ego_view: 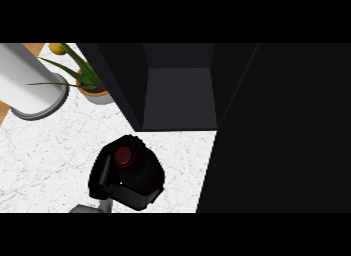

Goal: Pick up the wine, place it into the cabinet and close the cabinet

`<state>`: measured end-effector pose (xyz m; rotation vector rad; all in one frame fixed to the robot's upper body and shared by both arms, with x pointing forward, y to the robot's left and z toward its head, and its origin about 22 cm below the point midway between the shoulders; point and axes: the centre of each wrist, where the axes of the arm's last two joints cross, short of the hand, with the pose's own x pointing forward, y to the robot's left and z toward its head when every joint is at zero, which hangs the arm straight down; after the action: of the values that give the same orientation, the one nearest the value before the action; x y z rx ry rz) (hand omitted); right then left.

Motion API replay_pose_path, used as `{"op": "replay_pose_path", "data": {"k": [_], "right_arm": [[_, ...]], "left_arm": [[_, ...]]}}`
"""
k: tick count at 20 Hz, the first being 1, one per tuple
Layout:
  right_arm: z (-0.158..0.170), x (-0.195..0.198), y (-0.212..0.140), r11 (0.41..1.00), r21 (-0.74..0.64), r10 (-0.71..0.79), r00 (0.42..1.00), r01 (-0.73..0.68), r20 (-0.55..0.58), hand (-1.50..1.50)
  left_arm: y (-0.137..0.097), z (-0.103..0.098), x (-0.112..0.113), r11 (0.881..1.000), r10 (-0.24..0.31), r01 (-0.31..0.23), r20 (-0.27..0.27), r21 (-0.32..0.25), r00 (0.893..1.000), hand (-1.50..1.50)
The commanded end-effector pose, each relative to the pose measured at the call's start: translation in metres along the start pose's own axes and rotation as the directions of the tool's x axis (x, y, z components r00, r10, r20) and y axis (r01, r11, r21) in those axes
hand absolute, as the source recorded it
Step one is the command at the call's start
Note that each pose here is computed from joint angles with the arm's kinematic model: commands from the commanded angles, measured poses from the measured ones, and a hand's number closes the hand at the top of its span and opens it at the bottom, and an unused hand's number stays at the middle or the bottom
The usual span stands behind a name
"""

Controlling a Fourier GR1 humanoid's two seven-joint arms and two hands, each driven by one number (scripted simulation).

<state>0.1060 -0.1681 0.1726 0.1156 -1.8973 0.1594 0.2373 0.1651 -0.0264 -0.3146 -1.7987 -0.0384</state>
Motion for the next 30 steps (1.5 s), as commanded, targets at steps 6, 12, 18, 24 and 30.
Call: {"op": "replay_pose_path", "data": {"k": [6,12,18,24,30], "right_arm": [[0.026,0.045,-0.010,0.997,0.017,-0.071,0.997,0.070,0.043,-1.50],[0.016,0.036,-0.010,0.998,-0.004,-0.070,0.996,0.070,0.048,-1.50],[0.017,0.043,-0.015,0.999,0.021,-0.045,0.998,0.044,0.053,-1.50],[0.021,0.032,-0.015,0.999,0.015,-0.051,0.997,0.050,0.056,-1.50],[0.023,0.041,-0.019,0.997,0.032,-0.065,0.995,0.063,0.074,-1.50]], "left_arm": [[-0.011,-0.047,0.009,0.993,-0.105,0.105,0.009,0.058,0.994,1.50],[-0.010,-0.084,0.013,0.989,-0.141,0.141,-0.001,0.044,0.990,1.50],[-0.021,-0.086,-0.009,0.988,-0.152,0.152,-0.028,0.009,0.988,1.50],[-0.013,-0.117,-0.015,0.988,-0.153,0.154,-0.027,0.018,0.988,1.50],[-0.028,-0.146,-0.010,0.986,-0.159,0.160,-0.030,0.042,0.987,1.50]]}}
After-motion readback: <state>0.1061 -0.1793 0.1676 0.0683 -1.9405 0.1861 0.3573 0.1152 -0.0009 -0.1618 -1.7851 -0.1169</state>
